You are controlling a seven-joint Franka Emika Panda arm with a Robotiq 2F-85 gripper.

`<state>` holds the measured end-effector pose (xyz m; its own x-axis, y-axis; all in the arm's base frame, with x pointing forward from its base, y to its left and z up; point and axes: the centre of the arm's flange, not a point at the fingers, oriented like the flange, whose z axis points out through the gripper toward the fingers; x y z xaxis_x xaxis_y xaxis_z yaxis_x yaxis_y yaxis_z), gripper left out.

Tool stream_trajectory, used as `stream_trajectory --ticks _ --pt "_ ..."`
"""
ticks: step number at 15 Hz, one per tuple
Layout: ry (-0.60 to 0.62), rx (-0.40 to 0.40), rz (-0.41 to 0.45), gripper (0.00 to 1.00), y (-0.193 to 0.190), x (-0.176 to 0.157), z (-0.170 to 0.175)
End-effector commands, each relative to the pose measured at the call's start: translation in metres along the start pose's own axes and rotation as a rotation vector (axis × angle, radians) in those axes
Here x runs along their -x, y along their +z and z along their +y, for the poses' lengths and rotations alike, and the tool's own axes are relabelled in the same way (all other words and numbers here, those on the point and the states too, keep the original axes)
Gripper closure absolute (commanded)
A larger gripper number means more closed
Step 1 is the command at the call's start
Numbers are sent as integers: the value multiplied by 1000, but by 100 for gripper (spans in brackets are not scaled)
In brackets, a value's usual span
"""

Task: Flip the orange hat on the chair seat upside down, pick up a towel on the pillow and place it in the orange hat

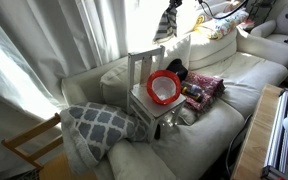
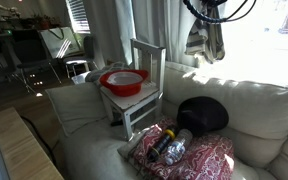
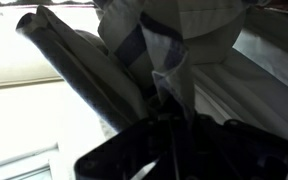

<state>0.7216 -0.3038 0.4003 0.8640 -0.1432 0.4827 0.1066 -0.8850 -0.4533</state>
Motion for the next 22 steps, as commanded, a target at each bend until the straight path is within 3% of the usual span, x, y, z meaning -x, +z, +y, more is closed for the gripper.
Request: stream_trajectory --ticks 1,4,6,12,16,22 --pt "4 -2 -3 94 3 2 2" --pt "10 -6 -8 94 8 5 6" --pt "-25 -34 12 99 -8 -3 -7" --pt "-201 -139 3 99 -94 -6 -94" --pt "-294 -304 -107 99 -130 19 -152" --pt "-354 -589 -294 99 -108 72 -210"
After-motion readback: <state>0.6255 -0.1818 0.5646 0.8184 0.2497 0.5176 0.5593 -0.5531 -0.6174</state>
